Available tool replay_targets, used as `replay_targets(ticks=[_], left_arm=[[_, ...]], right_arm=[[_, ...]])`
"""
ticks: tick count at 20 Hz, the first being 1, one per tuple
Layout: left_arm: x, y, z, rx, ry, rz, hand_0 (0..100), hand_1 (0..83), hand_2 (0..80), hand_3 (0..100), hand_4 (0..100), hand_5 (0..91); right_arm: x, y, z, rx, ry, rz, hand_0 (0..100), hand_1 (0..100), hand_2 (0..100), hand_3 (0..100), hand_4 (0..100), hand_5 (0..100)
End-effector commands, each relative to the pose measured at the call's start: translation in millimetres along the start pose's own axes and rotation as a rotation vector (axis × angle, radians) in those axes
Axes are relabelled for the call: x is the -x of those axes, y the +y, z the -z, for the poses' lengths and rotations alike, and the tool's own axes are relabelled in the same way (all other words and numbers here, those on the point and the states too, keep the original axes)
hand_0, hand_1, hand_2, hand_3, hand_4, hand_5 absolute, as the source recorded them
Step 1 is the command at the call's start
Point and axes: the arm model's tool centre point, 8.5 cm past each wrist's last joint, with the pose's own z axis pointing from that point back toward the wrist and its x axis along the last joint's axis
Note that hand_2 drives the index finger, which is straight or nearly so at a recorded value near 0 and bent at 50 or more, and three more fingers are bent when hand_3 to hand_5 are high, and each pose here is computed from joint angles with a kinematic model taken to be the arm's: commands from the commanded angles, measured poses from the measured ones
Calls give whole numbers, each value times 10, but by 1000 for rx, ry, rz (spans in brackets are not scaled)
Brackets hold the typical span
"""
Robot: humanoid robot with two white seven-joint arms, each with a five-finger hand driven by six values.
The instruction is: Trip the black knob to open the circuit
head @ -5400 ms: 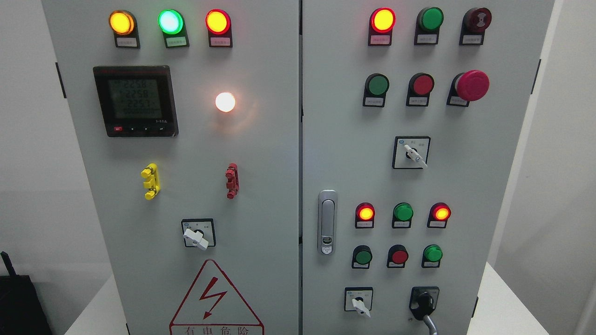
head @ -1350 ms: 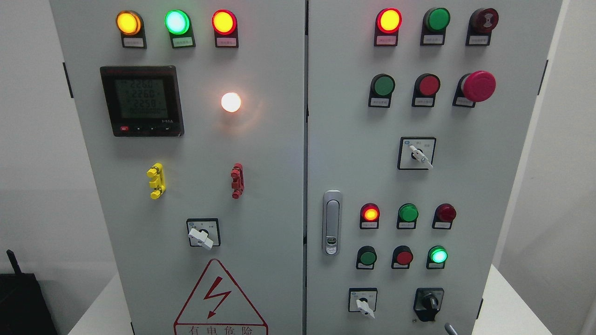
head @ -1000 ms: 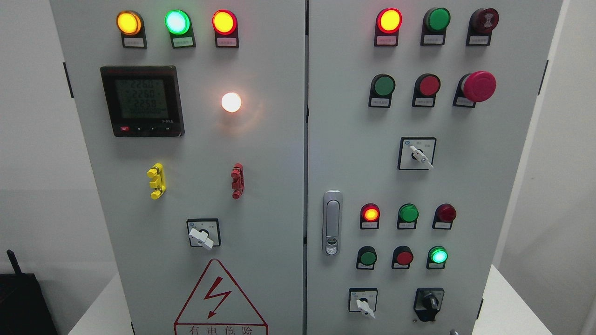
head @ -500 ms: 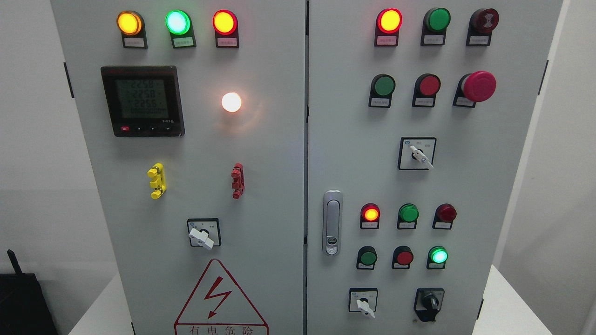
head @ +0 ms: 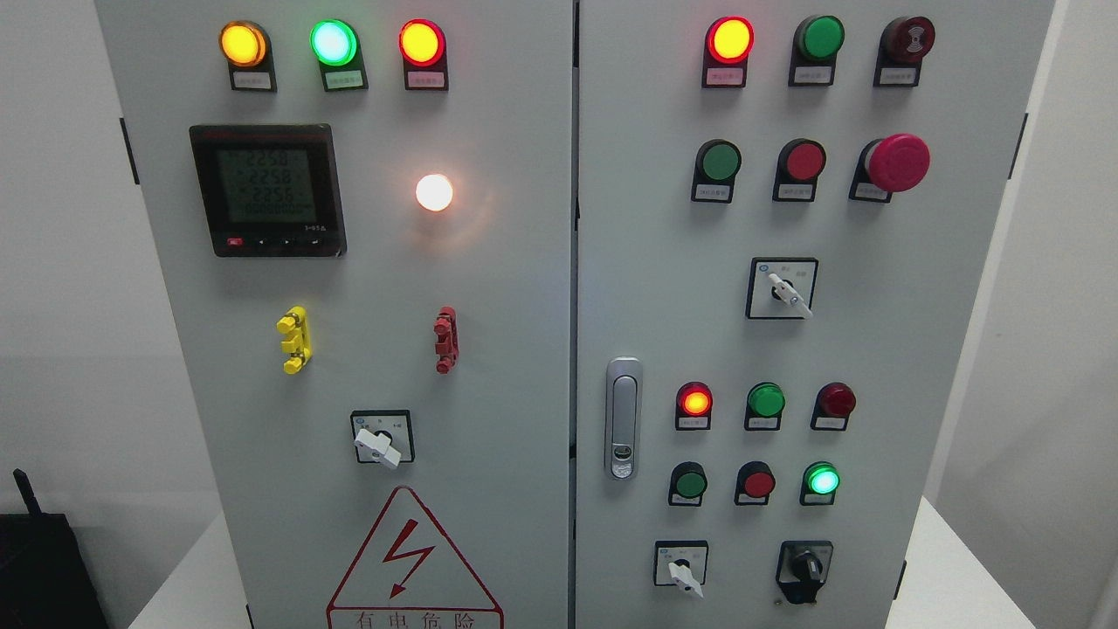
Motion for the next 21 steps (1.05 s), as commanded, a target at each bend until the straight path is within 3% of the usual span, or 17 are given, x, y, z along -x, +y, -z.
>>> replay_targets(ticks=[1, 21], left_arm=[[3, -5, 0, 0, 2, -3, 120, 389, 0, 0, 0, 0], [3, -5, 0, 0, 2, -3, 120, 389, 0, 0, 0, 0]], right_arm=[[-110, 26, 27, -10, -43, 15, 81, 47, 0, 64, 0, 0], [-127, 28, 17, -16, -47, 14, 109, 0, 0, 0, 0, 0]])
